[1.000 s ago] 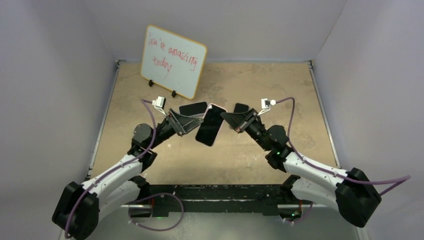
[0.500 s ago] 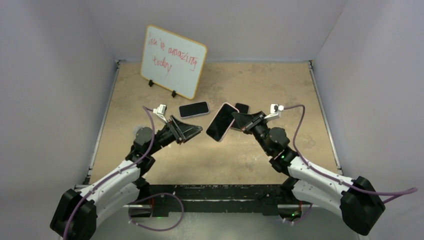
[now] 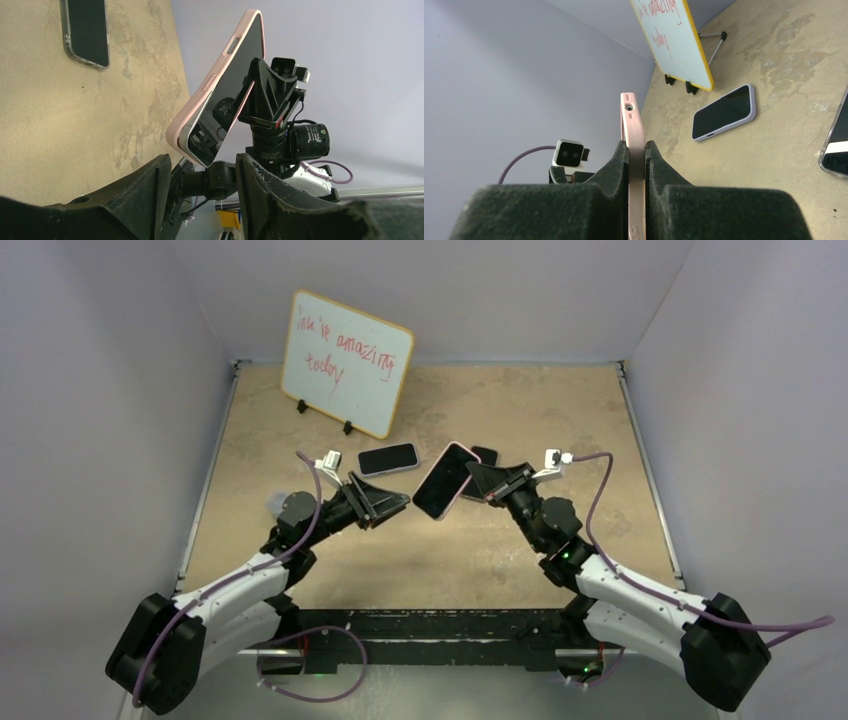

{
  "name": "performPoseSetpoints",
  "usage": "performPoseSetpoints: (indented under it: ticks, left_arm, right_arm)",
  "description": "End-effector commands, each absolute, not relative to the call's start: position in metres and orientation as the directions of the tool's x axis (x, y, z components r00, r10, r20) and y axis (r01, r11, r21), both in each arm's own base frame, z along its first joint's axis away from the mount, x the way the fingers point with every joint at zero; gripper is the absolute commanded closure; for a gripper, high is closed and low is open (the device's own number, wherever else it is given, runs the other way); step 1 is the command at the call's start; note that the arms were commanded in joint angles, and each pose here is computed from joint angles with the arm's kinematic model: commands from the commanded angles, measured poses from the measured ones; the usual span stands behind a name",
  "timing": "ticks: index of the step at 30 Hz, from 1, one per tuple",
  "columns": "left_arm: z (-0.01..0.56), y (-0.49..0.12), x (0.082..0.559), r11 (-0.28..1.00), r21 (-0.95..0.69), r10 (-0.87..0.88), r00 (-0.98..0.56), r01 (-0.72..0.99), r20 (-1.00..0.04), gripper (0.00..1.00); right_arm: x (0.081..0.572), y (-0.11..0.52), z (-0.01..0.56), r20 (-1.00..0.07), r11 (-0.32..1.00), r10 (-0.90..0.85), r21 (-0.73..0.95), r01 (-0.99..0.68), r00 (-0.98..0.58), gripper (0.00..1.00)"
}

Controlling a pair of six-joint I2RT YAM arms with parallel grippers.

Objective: Take the phone out of the phone case
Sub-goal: Remove the phone case from the phone.

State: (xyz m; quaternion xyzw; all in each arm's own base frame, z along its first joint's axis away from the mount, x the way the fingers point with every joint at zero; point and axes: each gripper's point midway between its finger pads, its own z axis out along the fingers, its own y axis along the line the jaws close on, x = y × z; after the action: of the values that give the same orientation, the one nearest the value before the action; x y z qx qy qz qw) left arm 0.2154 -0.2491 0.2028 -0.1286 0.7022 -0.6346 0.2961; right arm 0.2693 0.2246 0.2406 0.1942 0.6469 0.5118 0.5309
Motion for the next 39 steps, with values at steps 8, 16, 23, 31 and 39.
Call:
performPoseSetpoints:
  ticks: [8, 16, 23, 31, 39]
  left_arm:
    - [0.220, -0.264, 0.211, 0.078, -0.967, -0.542, -0.804, 0.241, -0.244, 0.52]
    - [0.226, -0.266, 0.211, 0.057, -0.968, -0.550, -0.801, 0.245, -0.236, 0.56]
    - [0.230, -0.265, 0.214, 0.039, -0.968, -0.569, -0.790, 0.250, -0.227, 0.57]
    - [0.241, -0.262, 0.217, -0.008, -0.967, -0.602, -0.773, 0.254, -0.198, 0.59]
    - [0.246, -0.261, 0.221, -0.028, -0.968, -0.621, -0.763, 0.251, -0.180, 0.64]
  right_arm:
    - [0.263, 0.225, 0.287, -0.390, 0.248, 0.857, 0.885, -0.394, -0.337, 1.00]
    - [0.261, 0.228, 0.286, -0.385, 0.235, 0.853, 0.886, -0.400, -0.353, 1.00]
    - [0.257, 0.232, 0.288, -0.374, 0.207, 0.846, 0.887, -0.412, -0.380, 1.00]
    - [0.249, 0.249, 0.294, -0.464, 0.227, 0.785, 0.832, -0.506, -0.411, 1.00]
    - [0.238, 0.276, 0.291, -0.549, 0.199, 0.690, 0.771, -0.606, -0.472, 1.00]
